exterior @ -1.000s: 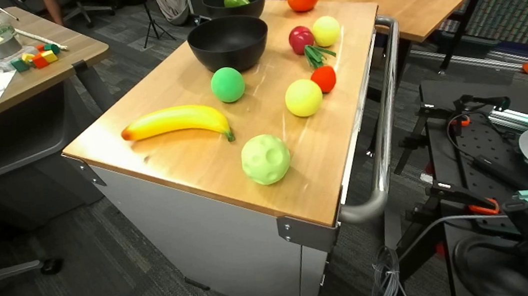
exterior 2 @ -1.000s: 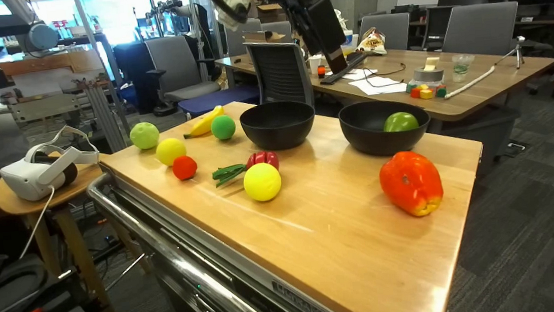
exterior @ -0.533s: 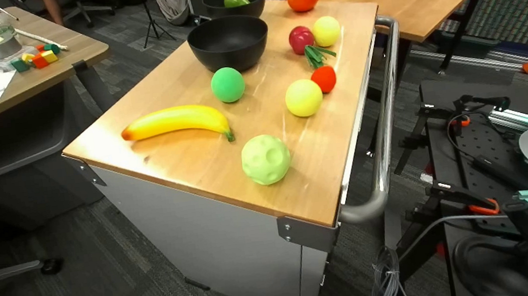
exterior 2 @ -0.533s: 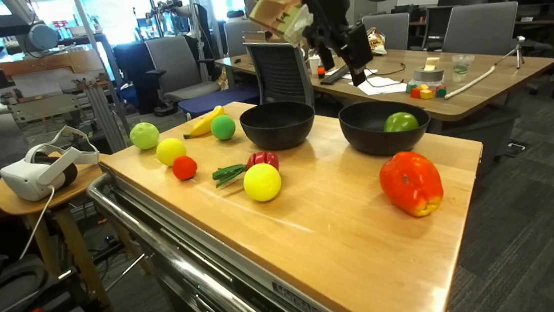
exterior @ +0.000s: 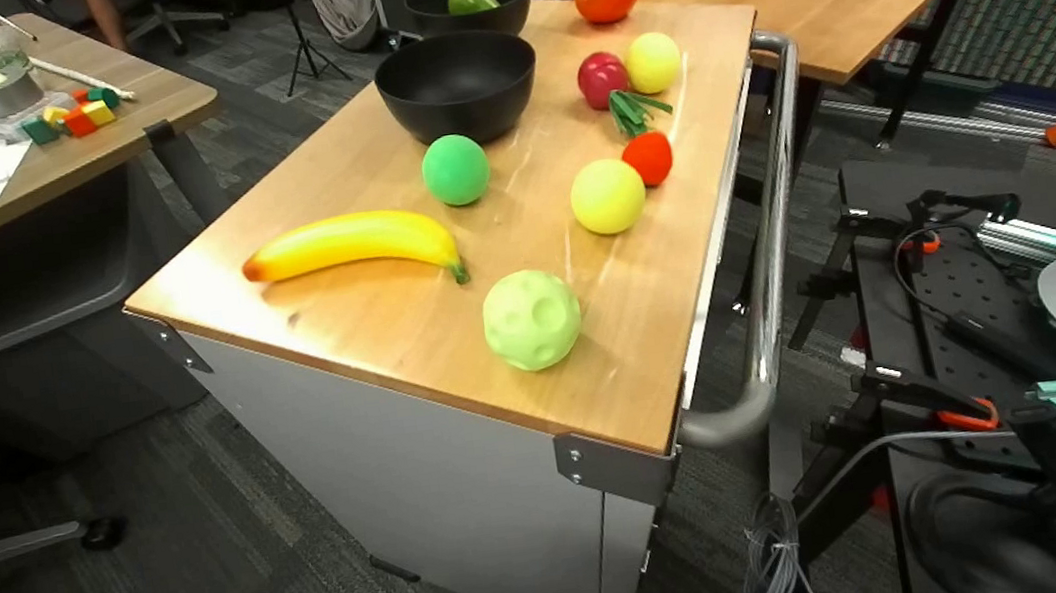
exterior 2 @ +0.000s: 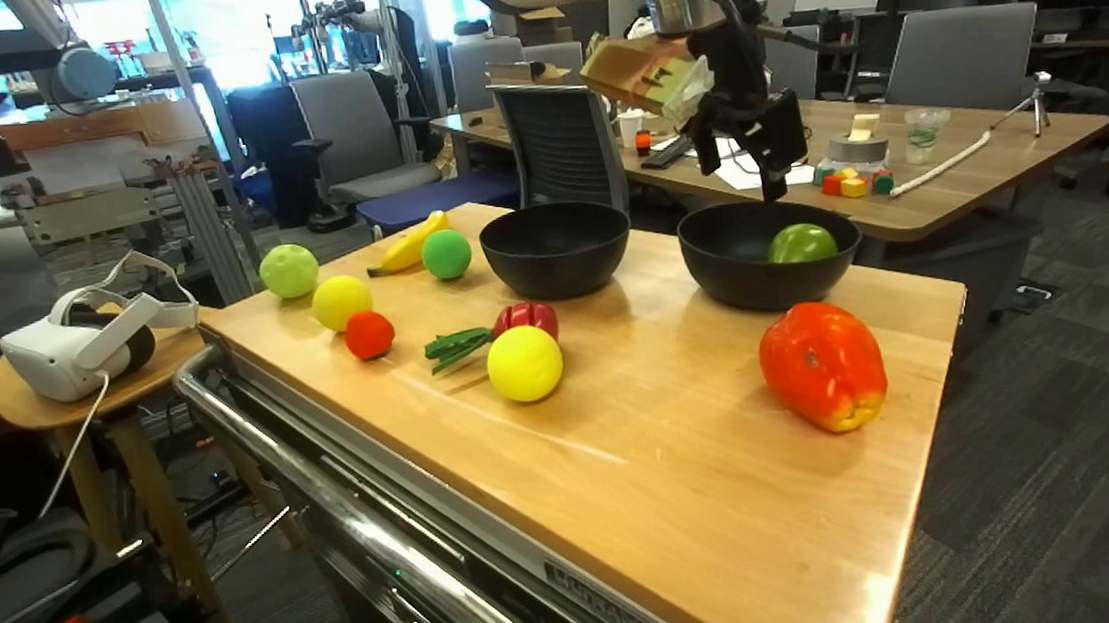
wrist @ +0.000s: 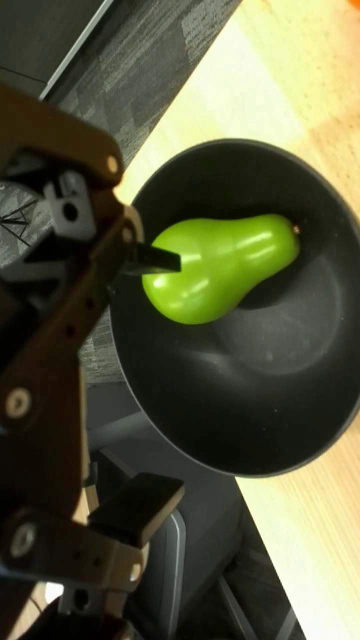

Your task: Pick the objects in the bowls and put them on the counter

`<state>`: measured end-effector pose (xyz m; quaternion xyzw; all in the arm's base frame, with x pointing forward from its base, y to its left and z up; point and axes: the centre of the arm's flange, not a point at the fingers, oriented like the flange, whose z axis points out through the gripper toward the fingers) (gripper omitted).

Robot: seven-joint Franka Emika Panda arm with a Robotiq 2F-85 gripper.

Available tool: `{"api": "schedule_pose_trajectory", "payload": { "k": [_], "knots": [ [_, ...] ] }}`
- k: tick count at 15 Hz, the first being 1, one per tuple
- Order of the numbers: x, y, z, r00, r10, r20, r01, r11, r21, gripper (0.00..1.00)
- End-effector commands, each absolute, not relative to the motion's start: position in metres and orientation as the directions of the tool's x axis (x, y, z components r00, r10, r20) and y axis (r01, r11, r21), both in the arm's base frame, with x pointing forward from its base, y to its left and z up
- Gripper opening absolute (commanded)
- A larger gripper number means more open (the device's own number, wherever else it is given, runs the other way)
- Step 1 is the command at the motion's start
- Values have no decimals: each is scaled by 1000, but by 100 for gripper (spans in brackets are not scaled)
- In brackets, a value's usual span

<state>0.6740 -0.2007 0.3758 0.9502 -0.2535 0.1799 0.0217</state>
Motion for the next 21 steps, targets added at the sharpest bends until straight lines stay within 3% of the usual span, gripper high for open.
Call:
{"api": "schedule_pose_trajectory", "payload": {
  "k": [1, 21],
  "knots": [
    [705, -214, 369, 809, -482, 336, -502, -864, -32, 100],
    [721, -210, 300, 870, -432, 237, -475, -862, 176, 100]
  ]
}}
